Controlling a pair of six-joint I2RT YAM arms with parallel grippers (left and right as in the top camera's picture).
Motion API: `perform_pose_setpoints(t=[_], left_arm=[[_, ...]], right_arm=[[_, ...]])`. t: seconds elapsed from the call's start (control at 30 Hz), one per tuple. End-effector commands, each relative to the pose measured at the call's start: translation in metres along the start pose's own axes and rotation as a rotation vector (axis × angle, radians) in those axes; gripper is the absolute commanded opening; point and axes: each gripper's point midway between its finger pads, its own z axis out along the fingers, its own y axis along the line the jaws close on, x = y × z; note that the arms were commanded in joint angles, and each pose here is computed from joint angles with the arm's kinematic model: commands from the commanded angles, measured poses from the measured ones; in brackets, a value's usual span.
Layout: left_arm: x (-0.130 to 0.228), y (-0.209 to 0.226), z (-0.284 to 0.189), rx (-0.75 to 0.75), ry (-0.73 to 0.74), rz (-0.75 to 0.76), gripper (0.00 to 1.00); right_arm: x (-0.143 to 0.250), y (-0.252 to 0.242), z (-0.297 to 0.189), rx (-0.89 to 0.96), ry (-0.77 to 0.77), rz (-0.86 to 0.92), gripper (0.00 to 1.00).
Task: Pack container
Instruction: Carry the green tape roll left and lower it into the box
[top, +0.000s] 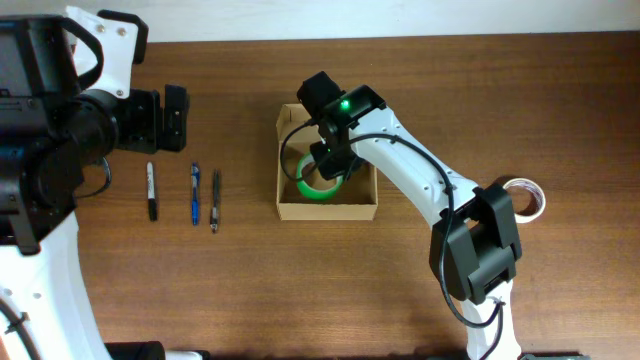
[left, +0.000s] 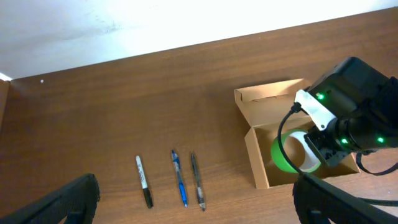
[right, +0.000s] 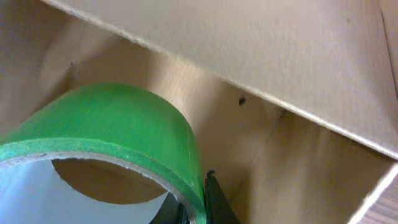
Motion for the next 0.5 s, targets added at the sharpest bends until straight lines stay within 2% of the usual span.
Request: perform_pose_setpoints(t=[0.0,0.4,0.43,0.47], left_arm=[[-0.004,0.000,-0.008,-0.008,-0.027,-0.007,0.99],[-0.002,-0.001,-0.008,-0.006,-0.019,-0.008,0.99],[-0.001,-0.001,-0.008,-0.006,-0.018,-0.008,0.99],[-0.001,-0.001,-0.008,-0.006,-0.017,-0.008,0.99]], right_arm=[[-0.004,0.007,0.003,-0.027,-0.014,-0.008,0.04],[-0.012,0.019,0.003,-0.045,-0.055,-0.026,0.04],[-0.012,0.019,0.003,-0.044,-0.053,-0.026,0.08],[-0.011,0.019,0.003,-0.044,-0.052,-0.026,0.18]])
